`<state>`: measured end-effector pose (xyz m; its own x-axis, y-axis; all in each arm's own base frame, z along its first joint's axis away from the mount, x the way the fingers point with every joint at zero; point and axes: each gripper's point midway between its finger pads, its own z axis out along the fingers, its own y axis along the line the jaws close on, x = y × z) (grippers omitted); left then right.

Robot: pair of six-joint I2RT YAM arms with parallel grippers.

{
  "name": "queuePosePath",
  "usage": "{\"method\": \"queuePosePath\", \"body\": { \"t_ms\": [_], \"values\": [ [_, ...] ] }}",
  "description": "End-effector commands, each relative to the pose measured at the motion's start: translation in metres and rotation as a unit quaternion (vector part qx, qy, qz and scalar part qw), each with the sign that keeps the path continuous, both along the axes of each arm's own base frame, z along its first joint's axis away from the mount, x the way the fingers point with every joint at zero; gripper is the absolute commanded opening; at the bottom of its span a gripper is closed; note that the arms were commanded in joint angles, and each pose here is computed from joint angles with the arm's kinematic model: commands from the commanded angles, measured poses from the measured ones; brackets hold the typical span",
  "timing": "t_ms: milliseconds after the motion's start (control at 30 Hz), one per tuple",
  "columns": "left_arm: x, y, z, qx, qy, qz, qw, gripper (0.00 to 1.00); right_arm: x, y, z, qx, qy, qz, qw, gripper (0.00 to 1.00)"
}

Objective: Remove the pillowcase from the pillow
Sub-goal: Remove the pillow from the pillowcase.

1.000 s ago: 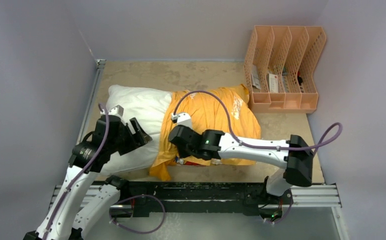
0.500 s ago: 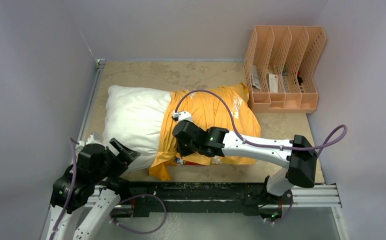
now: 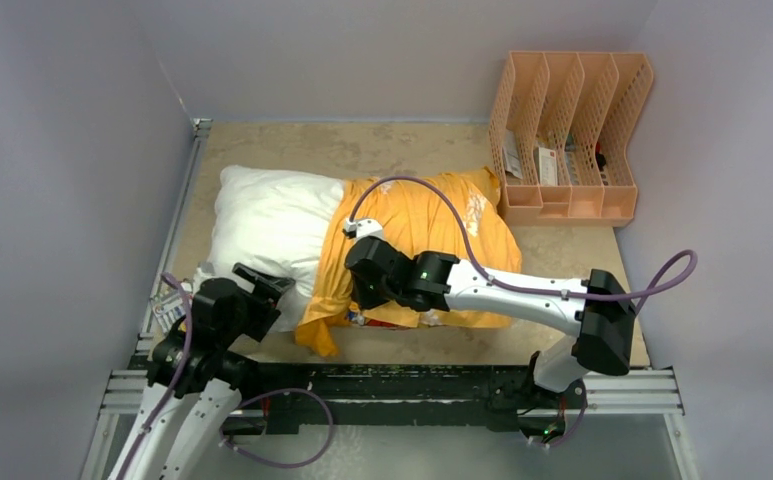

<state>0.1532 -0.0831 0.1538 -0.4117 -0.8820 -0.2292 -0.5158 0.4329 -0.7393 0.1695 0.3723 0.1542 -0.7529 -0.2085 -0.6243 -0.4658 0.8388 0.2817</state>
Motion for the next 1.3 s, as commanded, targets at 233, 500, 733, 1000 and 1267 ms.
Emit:
{"method": "queuePosePath", "body": {
  "t_ms": [233,500,733,1000,1267],
  "values": [
    [0.073,0.001,0.014,0.042,-0.113,0.029,0.992,0.17,0.016,0.009,0.044,0.053,-0.044,-0.012,0.998,0.00],
    [0.067,0.028,0.034,0.149,-0.110,0.028,0.982,0.00,0.017,-0.043,0.028,-0.017,-0.048,-0.077,0.996,0.00],
    [0.061,0.054,0.068,0.207,-0.126,0.058,0.968,0.00,0.008,-0.112,-0.005,-0.112,-0.041,-0.143,0.982,0.00],
    [0.060,0.077,0.105,0.284,-0.120,0.072,0.949,0.00,-0.010,-0.196,-0.008,-0.174,-0.041,-0.245,0.953,0.00],
    [0.070,0.050,0.134,0.253,-0.162,0.014,0.954,0.00,0.002,-0.129,0.059,-0.001,-0.087,-0.135,0.987,0.00]
  ]
}}
